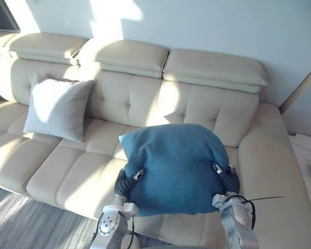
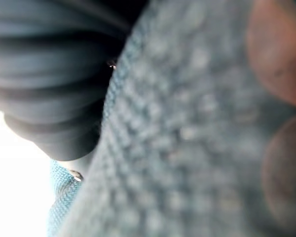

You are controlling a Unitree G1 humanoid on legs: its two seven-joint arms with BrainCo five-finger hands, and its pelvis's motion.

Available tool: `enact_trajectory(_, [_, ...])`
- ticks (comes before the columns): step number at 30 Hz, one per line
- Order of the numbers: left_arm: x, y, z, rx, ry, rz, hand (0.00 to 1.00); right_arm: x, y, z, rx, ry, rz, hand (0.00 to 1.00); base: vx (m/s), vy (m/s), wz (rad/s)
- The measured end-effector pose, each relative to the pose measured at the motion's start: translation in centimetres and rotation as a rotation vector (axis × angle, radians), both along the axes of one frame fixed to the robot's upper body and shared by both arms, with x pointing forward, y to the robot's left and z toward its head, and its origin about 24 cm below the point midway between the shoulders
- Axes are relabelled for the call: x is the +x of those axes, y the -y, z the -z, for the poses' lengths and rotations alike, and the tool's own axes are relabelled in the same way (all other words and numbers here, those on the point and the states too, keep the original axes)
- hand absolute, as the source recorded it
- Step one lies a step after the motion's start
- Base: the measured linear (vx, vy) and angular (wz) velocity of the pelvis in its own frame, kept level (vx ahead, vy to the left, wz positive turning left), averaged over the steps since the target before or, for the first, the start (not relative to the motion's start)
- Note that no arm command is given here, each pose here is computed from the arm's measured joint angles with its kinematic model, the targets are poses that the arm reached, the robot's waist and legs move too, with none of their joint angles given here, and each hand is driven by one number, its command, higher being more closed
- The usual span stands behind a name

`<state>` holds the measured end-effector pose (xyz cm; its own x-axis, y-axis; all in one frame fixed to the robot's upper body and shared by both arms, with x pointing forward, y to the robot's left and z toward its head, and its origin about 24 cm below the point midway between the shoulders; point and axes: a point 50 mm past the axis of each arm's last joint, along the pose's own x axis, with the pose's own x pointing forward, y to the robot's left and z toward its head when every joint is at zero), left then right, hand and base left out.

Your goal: Pick up cushions and gather them together orderly.

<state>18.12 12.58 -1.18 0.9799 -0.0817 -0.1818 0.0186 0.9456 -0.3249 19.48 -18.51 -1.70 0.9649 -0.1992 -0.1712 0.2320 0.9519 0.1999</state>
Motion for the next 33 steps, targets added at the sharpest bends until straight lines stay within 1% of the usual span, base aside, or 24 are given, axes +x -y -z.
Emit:
enact_trajectory(3, [-0.2, 0.7, 0.3, 0.013, -0.018, 0.031, 1.00, -0.4, 0.8, 1.0, -0.055, -0.060, 0.008, 1.00, -0.03, -0.089, -0.16])
enact_trajectory(5, [0.0, 0.9, 0.1, 0.015, -0.009, 0.034, 1.00, -0.2, 0.9, 0.9, -0.097, -0.063, 0.014, 1.00, -0.03, -0.069, -0.33])
enact_trajectory(8, [2.0, 0.9, -1.3, 0.038, 0.066, 0.022, 1.00, 2.0, 0.6, -0.7, -0.145, 0.004, 0.011, 1.00, -0.05, -0.017, -0.44])
enact_trajectory(9, [3.1, 1.0, -2.2, 0.043, 0.112, 0.013, 1.00, 3.4, 0.6, -1.8, -0.181, 0.051, 0.011, 1.00, -0.12, 0.005, -0.39])
enact_trajectory(13, [8.0, 0.6, -7.6, 0.043, 0.328, -0.076, 1.00, 9.1, -0.8, -8.4, -0.242, 0.304, 0.025, 1.00, -0.16, 0.024, -0.40])
enact_trajectory(16, [10.2, 0.4, -11.1, 0.026, 0.448, -0.141, 1.00, 11.2, -1.7, -12.2, -0.262, 0.432, 0.051, 1.00, -0.11, 0.029, -0.17])
enact_trajectory(19, [12.7, 0.9, -17.3, 0.004, 0.659, -0.182, 1.00, 13.5, -1.7, -18.5, -0.298, 0.626, 0.109, 1.00, -0.12, 0.021, -0.03])
enact_trajectory(21, [14.5, 0.4, -22.2, 0.000, 0.819, -0.240, 1.00, 14.8, -2.3, -24.4, -0.286, 0.792, 0.152, 1.00, -0.14, 0.012, -0.04])
enact_trajectory(24, [16.3, -0.4, -28.5, -0.007, 0.970, -0.320, 1.00, 16.0, -3.3, -31.1, -0.295, 0.941, 0.198, 1.00, -0.13, 0.018, -0.03])
enact_trajectory(26, [16.8, -0.4, -31.9, -0.012, 1.035, -0.348, 1.00, 16.3, -3.6, -34.4, -0.292, 0.998, 0.227, 1.00, -0.06, 0.025, 0.03])
enact_trajectory(28, [17.2, -0.7, -34.1, -0.030, 1.060, -0.376, 1.00, 16.4, -3.8, -36.6, -0.277, 1.026, 0.246, 1.00, -0.05, 0.031, 0.01])
enact_trajectory(33, [18.6, -0.9, -36.4, -0.026, 1.026, -0.405, 1.00, 17.5, -3.9, -38.2, -0.250, 0.976, 0.277, 1.00, 0.00, 0.033, 0.07])
